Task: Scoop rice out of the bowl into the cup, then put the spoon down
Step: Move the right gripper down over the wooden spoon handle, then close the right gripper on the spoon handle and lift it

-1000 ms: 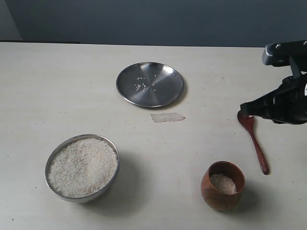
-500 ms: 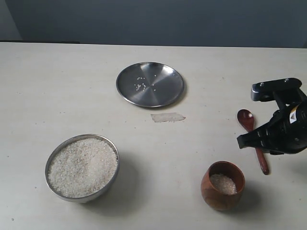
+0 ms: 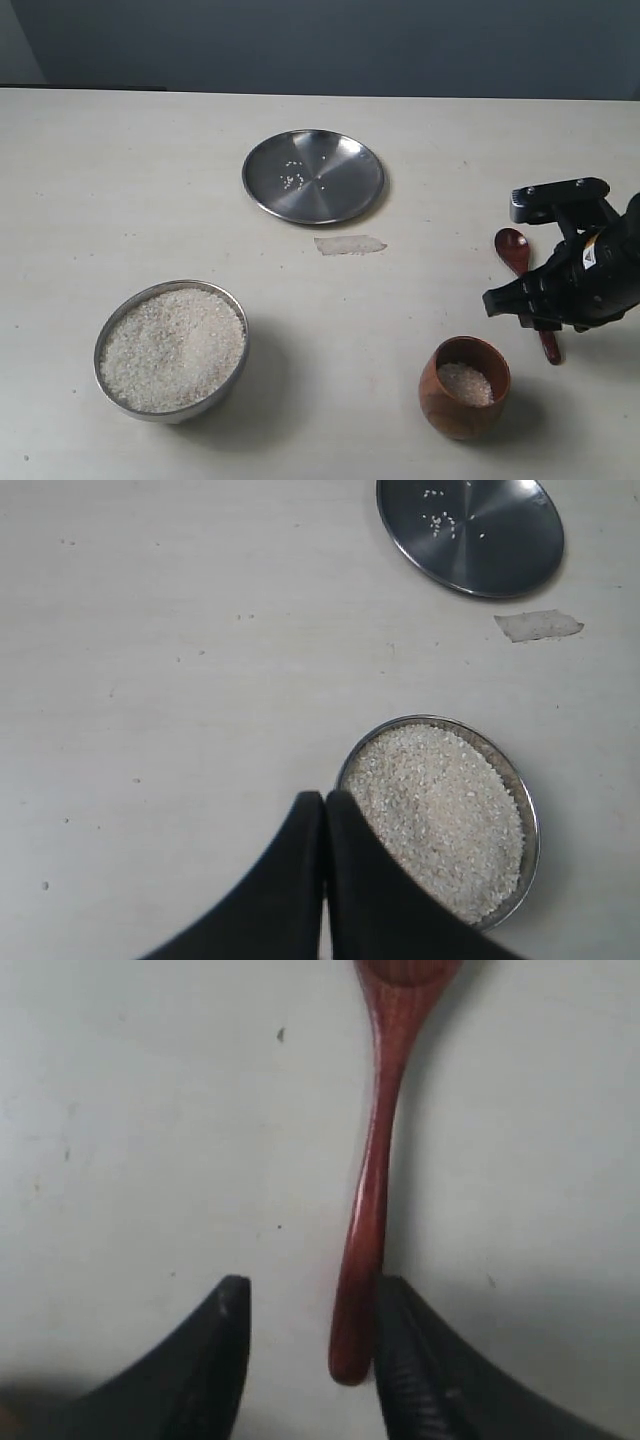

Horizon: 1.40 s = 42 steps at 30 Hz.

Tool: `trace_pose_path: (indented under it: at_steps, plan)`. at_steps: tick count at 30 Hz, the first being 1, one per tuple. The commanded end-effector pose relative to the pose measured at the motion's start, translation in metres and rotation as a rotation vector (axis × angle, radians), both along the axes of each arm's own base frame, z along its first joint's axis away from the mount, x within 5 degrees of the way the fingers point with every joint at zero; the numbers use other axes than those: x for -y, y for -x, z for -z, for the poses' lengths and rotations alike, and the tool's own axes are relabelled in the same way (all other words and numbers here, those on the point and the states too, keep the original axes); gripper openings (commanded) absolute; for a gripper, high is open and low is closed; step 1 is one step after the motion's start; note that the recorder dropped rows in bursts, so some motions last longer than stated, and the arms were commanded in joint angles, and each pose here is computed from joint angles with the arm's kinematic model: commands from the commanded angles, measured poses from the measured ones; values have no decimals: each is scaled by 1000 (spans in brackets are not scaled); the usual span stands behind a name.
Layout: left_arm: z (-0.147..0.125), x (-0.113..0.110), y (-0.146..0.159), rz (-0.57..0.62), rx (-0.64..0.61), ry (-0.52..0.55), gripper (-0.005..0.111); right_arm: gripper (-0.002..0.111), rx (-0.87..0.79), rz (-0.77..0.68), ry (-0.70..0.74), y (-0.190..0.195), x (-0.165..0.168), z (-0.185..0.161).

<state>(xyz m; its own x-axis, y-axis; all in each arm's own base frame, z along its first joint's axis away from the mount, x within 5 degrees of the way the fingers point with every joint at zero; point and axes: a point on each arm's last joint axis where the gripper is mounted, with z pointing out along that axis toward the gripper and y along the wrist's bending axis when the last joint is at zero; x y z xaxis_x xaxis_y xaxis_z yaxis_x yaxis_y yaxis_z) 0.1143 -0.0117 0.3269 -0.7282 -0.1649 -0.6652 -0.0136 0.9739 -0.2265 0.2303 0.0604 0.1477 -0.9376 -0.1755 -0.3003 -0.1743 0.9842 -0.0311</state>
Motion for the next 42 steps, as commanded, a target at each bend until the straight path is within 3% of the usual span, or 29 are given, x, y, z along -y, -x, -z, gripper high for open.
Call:
trace_pose_path:
  at_steps: [1, 23, 31, 39, 42]
  plan:
    - [-2, 0, 0, 3, 11, -9, 0, 40, 11, 18, 22, -4, 1, 7]
    - [-2, 0, 0, 3, 11, -9, 0, 40, 8, 88, 56, -11, 4, 26]
    - [-2, 0, 0, 3, 11, -9, 0, 21, 14, 92, 51, -12, 4, 26]
    - [-2, 0, 0, 2, 13, -9, 0, 37, 14, 74, 68, -12, 5, 25]
    - [-2, 0, 0, 3, 14, -7, 0, 38, 13, 74, 68, -12, 5, 26]
